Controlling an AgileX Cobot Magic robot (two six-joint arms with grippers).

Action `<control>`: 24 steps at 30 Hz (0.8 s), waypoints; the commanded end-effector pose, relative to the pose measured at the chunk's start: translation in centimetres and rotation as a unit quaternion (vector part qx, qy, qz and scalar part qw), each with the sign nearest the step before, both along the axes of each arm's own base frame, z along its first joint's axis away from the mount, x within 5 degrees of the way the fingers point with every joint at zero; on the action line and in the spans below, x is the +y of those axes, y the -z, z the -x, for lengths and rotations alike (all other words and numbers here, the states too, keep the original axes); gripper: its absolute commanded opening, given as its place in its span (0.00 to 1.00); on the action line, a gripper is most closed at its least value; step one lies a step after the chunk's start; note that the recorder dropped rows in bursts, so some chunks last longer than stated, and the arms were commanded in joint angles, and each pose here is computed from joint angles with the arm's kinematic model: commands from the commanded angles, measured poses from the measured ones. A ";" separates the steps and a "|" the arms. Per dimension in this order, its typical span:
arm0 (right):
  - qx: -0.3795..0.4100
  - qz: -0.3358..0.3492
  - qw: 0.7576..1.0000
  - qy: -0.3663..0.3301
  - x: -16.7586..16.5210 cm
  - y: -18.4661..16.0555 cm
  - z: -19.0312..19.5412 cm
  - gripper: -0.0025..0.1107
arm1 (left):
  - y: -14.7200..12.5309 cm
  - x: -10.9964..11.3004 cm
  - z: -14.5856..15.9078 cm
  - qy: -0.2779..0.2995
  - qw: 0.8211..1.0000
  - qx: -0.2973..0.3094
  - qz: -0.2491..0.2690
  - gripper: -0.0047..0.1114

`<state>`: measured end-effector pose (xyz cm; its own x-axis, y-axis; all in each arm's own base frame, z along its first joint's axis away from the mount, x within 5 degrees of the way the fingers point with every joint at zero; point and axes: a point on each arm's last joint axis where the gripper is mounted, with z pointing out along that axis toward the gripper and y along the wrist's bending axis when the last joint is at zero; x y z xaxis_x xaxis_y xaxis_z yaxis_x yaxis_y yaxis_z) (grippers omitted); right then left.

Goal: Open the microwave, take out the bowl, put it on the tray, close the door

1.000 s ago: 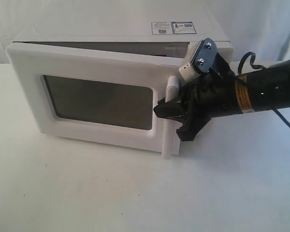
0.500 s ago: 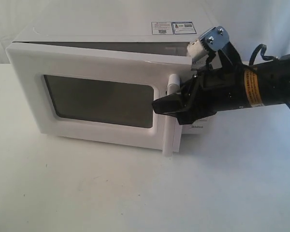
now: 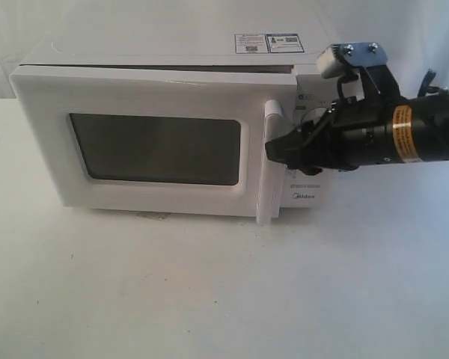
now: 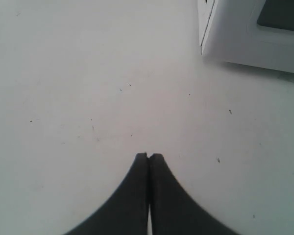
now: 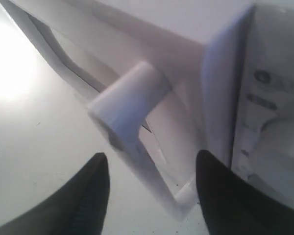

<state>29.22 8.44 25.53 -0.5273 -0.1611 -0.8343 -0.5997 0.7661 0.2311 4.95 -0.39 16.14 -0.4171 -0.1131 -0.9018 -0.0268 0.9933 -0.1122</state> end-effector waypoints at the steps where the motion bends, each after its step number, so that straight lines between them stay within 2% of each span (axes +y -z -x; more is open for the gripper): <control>1: 0.023 -0.002 0.999 0.026 -1.4 1.1 1.2 0.46 | 0.1 0.0 0.0 -0.001 1.000 -0.001 0.005 0.04; 4: 0.027 0.001 0.999 0.044 -2.2 1.4 1.9 0.46 | 0.1 0.0 0.0 -0.001 1.000 -0.001 0.005 0.04; 6: 0.023 0.005 0.998 0.049 -2.3 1.3 2.0 0.40 | 0.1 0.0 0.0 -0.001 1.000 -0.001 0.005 0.04; 11: 0.013 0.019 0.999 0.045 -2.1 1.4 1.9 0.02 | 0.1 0.0 0.0 -0.001 1.000 -0.001 0.005 0.04; 14: -0.002 0.022 0.999 0.048 -2.2 1.0 1.3 0.02 | 0.1 0.0 0.0 -0.001 1.000 -0.001 0.005 0.04; 21: -0.042 0.027 0.999 -0.021 1.5 -0.2 -1.6 0.02 | 0.1 0.0 0.0 -0.001 1.000 -0.001 0.005 0.04; 23: -0.029 0.006 0.994 -0.103 2.8 -0.3 -0.7 0.02 | 0.1 0.0 0.0 -0.001 1.000 -0.001 0.005 0.04; 24: -0.017 -0.029 0.986 -0.162 3.5 -0.7 0.6 0.02 | 0.1 0.0 0.0 -0.001 1.000 -0.001 0.005 0.04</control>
